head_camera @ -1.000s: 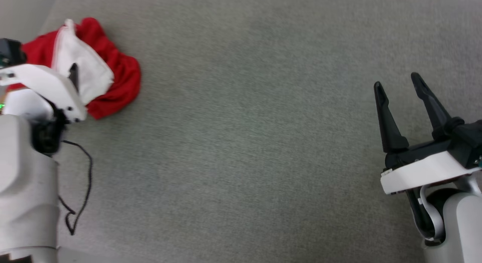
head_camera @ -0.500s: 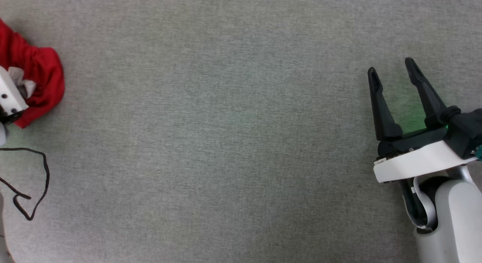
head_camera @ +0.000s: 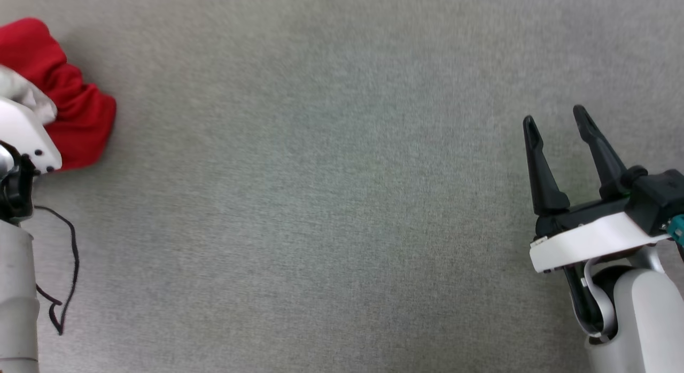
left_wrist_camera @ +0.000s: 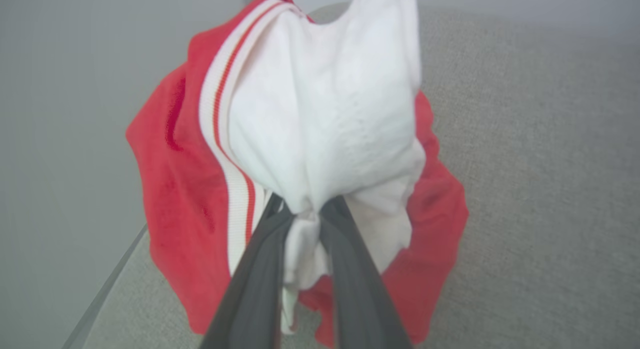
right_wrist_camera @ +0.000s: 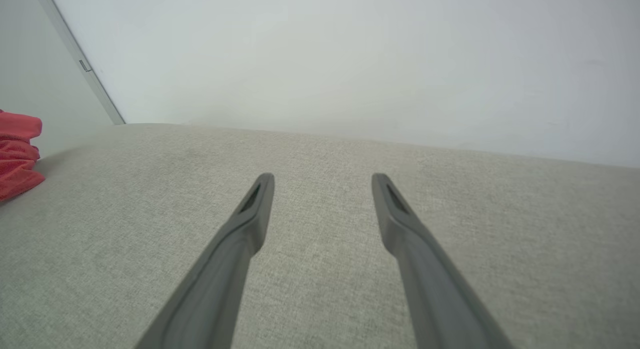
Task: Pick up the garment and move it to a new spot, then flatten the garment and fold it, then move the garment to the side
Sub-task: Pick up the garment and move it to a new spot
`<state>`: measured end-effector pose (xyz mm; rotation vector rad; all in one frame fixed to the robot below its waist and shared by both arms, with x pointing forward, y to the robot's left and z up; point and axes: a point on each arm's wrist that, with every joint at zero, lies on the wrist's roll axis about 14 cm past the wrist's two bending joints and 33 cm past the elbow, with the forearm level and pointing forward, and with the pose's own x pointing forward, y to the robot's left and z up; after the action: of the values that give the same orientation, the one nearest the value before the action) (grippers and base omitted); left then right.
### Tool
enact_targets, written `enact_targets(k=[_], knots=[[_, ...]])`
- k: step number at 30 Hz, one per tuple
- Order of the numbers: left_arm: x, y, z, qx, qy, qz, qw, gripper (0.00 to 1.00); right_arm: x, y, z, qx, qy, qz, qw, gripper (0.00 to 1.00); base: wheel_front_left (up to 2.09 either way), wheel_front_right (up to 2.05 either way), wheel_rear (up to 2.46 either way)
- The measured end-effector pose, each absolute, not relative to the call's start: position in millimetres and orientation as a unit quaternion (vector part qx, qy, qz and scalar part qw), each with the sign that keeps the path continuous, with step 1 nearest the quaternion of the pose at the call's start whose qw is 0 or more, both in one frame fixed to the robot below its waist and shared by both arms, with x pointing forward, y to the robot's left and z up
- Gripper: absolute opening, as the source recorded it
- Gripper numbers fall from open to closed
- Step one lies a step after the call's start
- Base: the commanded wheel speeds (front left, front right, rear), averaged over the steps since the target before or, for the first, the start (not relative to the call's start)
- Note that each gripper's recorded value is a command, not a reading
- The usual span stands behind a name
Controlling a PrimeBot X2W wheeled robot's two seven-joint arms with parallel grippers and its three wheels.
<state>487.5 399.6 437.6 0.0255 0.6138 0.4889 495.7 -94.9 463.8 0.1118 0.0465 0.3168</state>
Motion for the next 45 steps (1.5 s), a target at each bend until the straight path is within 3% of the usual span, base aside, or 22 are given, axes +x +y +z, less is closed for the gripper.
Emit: enact_targets(k=[5, 11, 19, 28, 38, 39, 41, 45], knots=[[499, 394, 510, 0.038, 0.154, 0.224, 0.961, 0.0, 483, -94, 489, 0.056, 0.003, 0.157, 0.986, 1.0, 0.0, 0.0, 0.0], [500, 359, 581, 0.036, 0.006, 0.183, 0.982, 0.0, 461, -99, 516, 0.056, -0.018, 0.148, 0.987, 1.0, 0.0, 0.0, 0.0], [503, 272, 622, 0.002, -0.091, 0.071, 0.993, 0.0, 429, -131, 540, 0.045, -0.037, 0.106, 0.993, 1.0, 0.0, 0.0, 0.0], [488, 71, 589, -0.072, -0.064, -0.165, 0.982, 0.0, 385, -194, 552, 0.033, -0.041, 0.017, 0.998, 1.0, 0.0, 0.0, 0.0], [398, -42, 456, -0.091, 0.151, -0.328, 0.928, 0.0, 364, -225, 542, 0.041, -0.026, -0.031, 0.998, 1.0, 0.0, 0.0, 0.0], [391, -45, 446, -0.089, 0.167, -0.333, 0.924, 0.3, 365, -225, 540, 0.042, -0.024, -0.03, 0.998, 1.0, 0.0, 0.0, 0.0], [379, -49, 433, -0.089, 0.189, -0.339, 0.917, 1.0, 367, -224, 538, 0.044, -0.022, -0.03, 0.998, 1.0, 0.0, 0.0, 0.0], [372, -55, 437, -0.094, 0.171, -0.347, 0.917, 1.0, 373, -219, 534, 0.048, -0.019, -0.022, 0.998, 1.0, 0.0, 0.0, 0.0]])
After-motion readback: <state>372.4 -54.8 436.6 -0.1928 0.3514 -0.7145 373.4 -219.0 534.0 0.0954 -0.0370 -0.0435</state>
